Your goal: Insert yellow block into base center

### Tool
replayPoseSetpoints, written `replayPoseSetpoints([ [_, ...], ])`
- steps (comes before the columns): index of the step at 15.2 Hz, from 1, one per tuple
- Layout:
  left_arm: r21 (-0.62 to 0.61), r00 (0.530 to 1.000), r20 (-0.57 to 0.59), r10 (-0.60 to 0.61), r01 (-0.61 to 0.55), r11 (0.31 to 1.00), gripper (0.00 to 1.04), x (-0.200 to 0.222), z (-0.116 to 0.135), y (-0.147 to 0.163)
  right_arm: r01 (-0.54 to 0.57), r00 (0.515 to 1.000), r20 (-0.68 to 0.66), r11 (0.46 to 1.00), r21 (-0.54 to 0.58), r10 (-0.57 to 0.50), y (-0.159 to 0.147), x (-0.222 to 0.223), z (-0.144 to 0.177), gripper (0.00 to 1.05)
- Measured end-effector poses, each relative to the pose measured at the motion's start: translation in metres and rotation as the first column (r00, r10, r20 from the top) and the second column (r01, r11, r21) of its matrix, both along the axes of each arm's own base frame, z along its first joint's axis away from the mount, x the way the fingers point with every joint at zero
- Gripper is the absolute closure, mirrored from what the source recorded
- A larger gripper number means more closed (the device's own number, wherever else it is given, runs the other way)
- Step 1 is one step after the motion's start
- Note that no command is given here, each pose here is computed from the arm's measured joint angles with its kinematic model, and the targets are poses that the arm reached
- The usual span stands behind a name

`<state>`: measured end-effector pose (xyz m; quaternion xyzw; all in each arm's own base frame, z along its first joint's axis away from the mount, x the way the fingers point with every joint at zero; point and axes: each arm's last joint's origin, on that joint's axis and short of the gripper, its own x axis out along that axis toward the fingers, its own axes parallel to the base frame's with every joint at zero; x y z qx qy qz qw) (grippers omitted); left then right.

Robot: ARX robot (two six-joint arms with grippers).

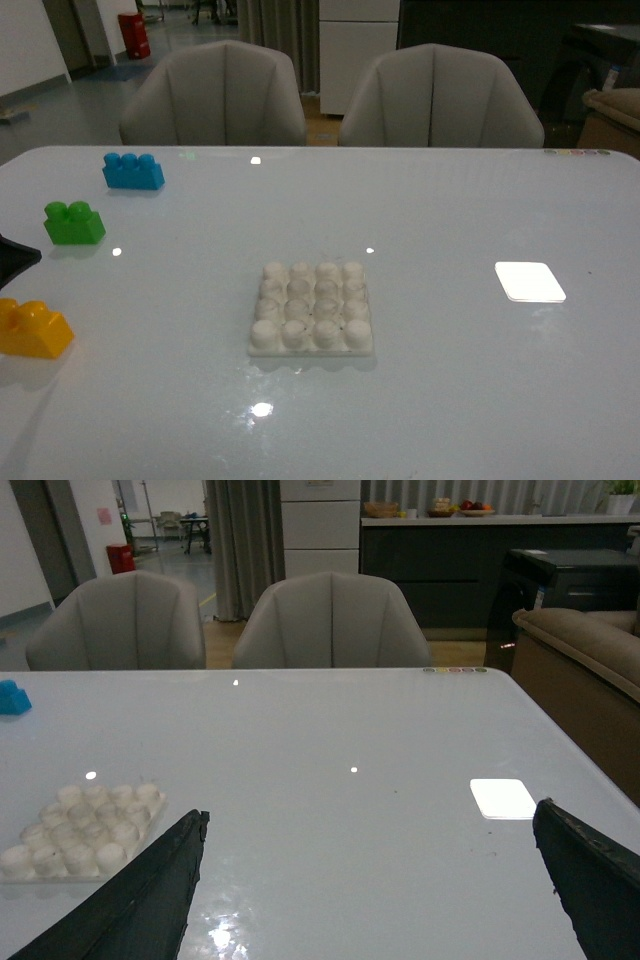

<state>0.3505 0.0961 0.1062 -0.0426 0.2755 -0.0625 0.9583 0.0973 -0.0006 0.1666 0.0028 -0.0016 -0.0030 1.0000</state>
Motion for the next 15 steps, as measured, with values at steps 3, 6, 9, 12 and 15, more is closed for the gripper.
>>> replayPoseSetpoints([
  [3,0.012,1.0,-0.022,0.018,-0.018,1.0,0.07,0.007,-0.016,0.009,0.0,1.0,0.0,1.0,0.0,0.0,0.0,0.0,0.0,0.06],
  [6,0.0,0.998,-0.065,0.024,-0.024,1.0,0.07,0.005,-0.029,0.012,0.0,1.0,0.0,1.0,0.0,0.0,0.0,0.0,0.0,0.06],
  [9,-0.002,0.996,-0.087,0.016,-0.016,1.0,0.07,0.004,-0.03,0.011,0.0,1.0,0.0,1.0,0.0,0.0,0.0,0.0,0.0,0.06],
  [12,0.014,0.996,-0.086,0.013,-0.011,1.0,0.07,0.005,-0.032,0.009,0.0,1.0,0.0,1.0,0.0,0.0,0.0,0.0,0.0,0.06],
  [15,0.023,0.996,-0.092,0.009,-0.007,1.0,0.07,0.007,-0.036,0.008,0.0,1.0,0.0,1.0,0.0,0.0,0.0,0.0,0.0,0.06],
])
